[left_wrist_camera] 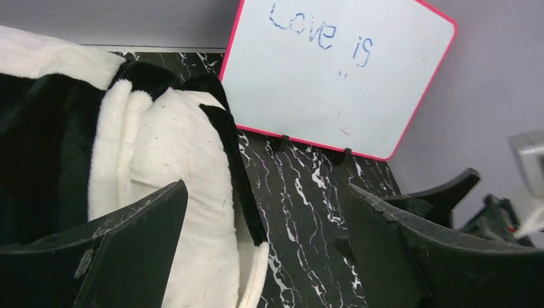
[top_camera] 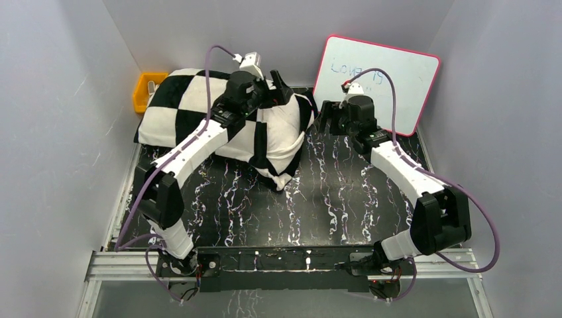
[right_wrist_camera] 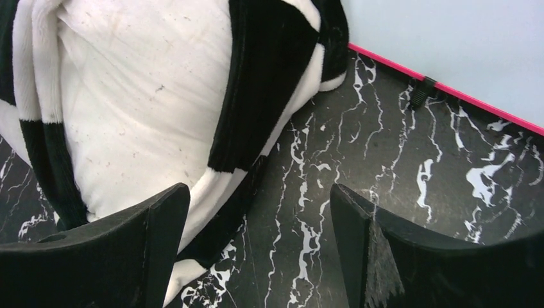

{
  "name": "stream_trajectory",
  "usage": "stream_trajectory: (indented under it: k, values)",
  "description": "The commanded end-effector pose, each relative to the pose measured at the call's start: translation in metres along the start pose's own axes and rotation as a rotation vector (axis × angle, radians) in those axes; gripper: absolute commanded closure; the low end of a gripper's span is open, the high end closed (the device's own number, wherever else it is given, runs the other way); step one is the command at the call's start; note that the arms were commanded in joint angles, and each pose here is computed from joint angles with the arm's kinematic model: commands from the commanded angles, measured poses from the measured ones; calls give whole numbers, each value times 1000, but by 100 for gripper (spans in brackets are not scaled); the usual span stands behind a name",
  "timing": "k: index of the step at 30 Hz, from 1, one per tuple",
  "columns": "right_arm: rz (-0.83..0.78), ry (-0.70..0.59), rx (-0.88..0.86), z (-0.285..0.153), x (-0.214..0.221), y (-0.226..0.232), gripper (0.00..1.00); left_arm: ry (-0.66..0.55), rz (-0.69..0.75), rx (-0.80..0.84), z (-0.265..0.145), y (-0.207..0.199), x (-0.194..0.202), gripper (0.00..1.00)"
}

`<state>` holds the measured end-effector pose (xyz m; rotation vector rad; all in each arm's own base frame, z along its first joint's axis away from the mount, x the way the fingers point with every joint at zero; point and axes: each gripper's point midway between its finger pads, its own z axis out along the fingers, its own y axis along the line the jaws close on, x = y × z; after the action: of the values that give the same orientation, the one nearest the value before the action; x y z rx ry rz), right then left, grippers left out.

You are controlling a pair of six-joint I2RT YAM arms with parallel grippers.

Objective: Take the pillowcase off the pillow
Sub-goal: Remove the pillow from the pillowcase.

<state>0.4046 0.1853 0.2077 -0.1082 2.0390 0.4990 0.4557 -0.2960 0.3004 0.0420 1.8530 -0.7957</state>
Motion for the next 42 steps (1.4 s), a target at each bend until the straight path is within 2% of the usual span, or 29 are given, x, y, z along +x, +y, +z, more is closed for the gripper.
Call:
stream_trajectory:
  k: [1, 2, 3, 9, 15, 16, 19, 22, 25, 27, 28, 29, 30, 31, 32, 35, 40, 42]
  values:
    - [-6, -62, 53, -19, -16, -11, 12, -44, 36, -177, 7, -3, 2, 9]
    - [-5, -63, 61, -21, -16, -12, 11, -49, 33, -205, 10, -3, 7, 3]
    - [-3, -62, 66, -23, -15, -13, 12, -51, 23, -248, 12, -2, 15, 2]
    - [4, -60, 89, -34, -8, -20, 11, -45, -186, -575, 16, 28, 56, 2]
    - [6, -47, 72, -38, -1, -18, 11, -69, -318, -779, 44, 67, 69, 2]
    - [7, -47, 72, -38, -1, -18, 11, -28, -348, -808, 50, 79, 77, 2]
    - [12, -44, 59, -40, 0, -16, 11, -13, -426, -887, 71, 119, 88, 2]
    - [19, -43, 50, -42, 0, -14, 11, -3, -403, -1009, 79, 172, 113, 2]
    - [23, -42, 45, -43, 0, -13, 11, 40, -366, -1130, 68, 219, 139, 2]
    - [27, -46, 38, -44, -1, -11, 11, 69, -328, -1169, 59, 239, 155, 10]
    - [30, -43, 35, -44, 0, -11, 11, 83, -304, -1171, 55, 247, 162, 19]
    - [32, -45, 28, -43, -1, -9, 11, 86, -294, -1158, 52, 250, 166, 34]
    - [35, -42, 24, -42, 0, -9, 11, 90, -289, -1127, 50, 252, 170, 63]
    - [37, -40, 18, -41, 0, -8, 11, 96, -299, -1080, 50, 249, 171, 97]
    - [39, -39, 15, -39, 0, -7, 11, 91, -313, -1059, 47, 247, 171, 100]
    - [32, -29, -24, -32, -2, 0, 10, 84, -283, -988, 36, 230, 148, 100]
    - [-3, -125, -73, -18, -39, 13, 8, 27, -153, -616, 13, 155, 74, 100]
    - [-13, -156, -136, -12, -55, 27, 9, 41, -117, -555, -3, 138, 61, 100]
